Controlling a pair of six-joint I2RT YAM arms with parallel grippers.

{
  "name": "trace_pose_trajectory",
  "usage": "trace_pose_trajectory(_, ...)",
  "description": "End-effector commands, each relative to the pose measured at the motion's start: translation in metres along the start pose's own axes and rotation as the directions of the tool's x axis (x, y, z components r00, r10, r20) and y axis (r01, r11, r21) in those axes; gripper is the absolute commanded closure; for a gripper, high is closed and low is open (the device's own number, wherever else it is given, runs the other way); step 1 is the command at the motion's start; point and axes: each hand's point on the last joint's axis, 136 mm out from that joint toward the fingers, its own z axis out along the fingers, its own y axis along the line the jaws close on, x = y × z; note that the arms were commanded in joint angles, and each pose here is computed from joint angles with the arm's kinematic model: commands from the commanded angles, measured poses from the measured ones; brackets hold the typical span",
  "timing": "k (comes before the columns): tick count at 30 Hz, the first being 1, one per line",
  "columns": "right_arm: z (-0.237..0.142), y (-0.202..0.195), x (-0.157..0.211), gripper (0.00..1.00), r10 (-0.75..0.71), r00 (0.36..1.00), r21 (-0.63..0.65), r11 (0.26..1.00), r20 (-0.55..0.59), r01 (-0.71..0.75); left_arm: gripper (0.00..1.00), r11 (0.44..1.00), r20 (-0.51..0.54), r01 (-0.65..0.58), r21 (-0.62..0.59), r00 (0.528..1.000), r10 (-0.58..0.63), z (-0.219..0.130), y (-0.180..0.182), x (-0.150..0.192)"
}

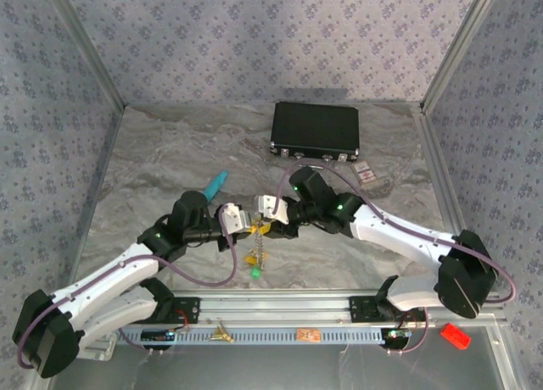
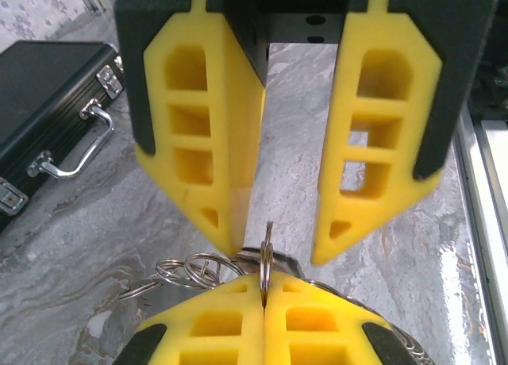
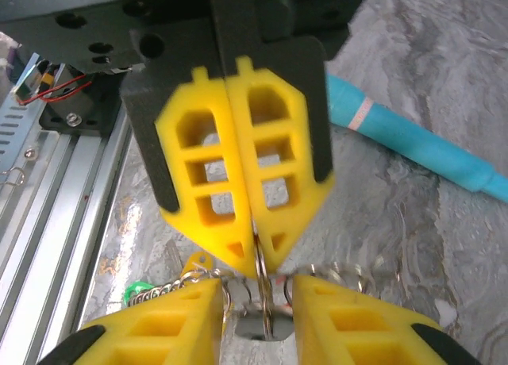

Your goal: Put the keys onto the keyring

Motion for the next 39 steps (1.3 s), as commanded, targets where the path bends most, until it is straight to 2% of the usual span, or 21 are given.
trace_pose_trajectory(1,-0.006,-0.001,0.001,0.68,0.045,0.998,0.025,0.999,0.034,-0.045,1.0,0.999,0.093,-0.045,-0.02,0.995,0.046,-0.005,0.002,-0.021)
trace_pose_trajectory(8,-0.003,0.0,0.005,0.7,0.061,0.998,0.029,0.998,0.033,-0.062,1.0,0.999,0.099,-0.034,-0.025,0.994,0.037,-0.006,0.001,-0.02)
trace_pose_trajectory(17,-0.002,0.0,0.009,0.94,0.049,0.999,0.034,0.998,0.006,-0.05,1.0,0.999,0.11,-0.023,-0.027,0.994,0.026,-0.006,0.001,-0.022)
trace_pose_trajectory(24,0.008,-0.001,0.018,0.99,0.011,0.999,0.074,0.997,-0.05,-0.007,1.0,0.999,0.172,0.013,-0.043,0.985,-0.005,-0.007,0.007,-0.035)
trace_pose_trajectory(32,0.009,-0.002,0.014,0.96,-0.011,0.999,0.094,0.995,-0.032,0.014,1.0,0.997,0.193,0.032,-0.073,0.981,-0.018,-0.007,0.012,-0.037)
trace_pose_trajectory(39,-0.005,-0.01,0.008,0.73,0.028,0.998,0.131,0.991,0.047,-0.034,1.0,0.997,0.194,0.054,-0.059,0.98,-0.041,-0.006,0.009,-0.032)
